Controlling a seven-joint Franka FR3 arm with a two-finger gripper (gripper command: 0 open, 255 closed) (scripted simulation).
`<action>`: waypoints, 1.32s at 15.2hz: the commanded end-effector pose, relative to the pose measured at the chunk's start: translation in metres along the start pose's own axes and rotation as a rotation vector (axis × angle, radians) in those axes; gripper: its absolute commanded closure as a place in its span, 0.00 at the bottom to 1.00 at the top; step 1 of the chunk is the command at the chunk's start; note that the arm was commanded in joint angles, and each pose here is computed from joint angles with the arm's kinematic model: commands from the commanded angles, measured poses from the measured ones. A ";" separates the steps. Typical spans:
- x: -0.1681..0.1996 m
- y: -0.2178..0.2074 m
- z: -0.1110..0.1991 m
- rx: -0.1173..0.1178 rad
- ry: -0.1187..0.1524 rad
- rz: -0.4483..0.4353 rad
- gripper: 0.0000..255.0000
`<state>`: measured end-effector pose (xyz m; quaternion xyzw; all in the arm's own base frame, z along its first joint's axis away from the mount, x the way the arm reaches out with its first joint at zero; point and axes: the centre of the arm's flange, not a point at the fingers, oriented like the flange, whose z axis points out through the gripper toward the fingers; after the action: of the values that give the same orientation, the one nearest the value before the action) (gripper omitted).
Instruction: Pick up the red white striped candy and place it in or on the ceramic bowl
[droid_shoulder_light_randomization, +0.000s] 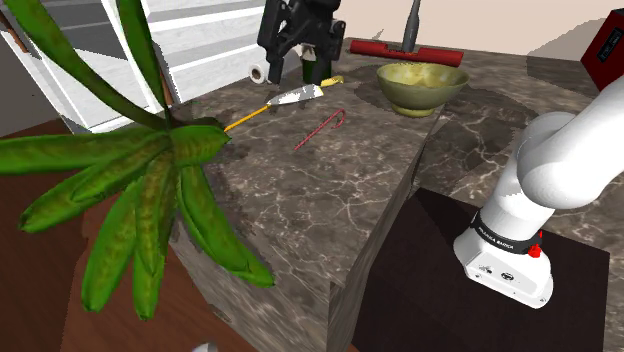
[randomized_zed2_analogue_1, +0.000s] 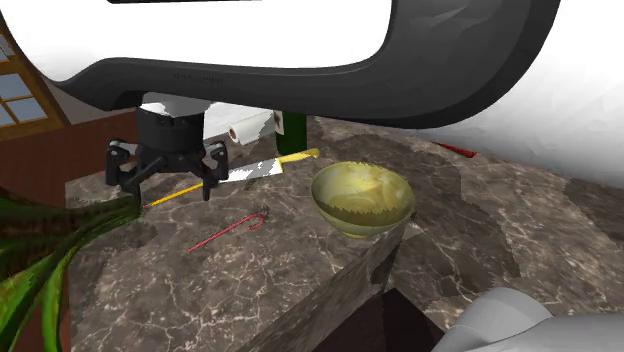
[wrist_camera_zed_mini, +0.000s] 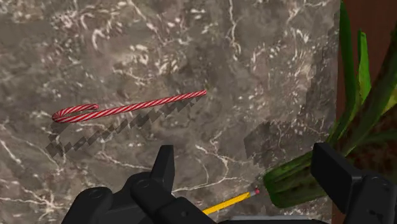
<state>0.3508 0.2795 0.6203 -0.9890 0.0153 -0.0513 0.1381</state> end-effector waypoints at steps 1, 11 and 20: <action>0.000 -0.001 0.007 0.000 0.000 0.000 0.00; 0.000 -0.001 0.007 0.000 0.000 0.000 1.00; 0.001 0.003 0.014 -0.043 0.017 0.111 0.00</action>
<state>0.3525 0.2808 0.6098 -0.9896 0.0366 -0.0519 0.1290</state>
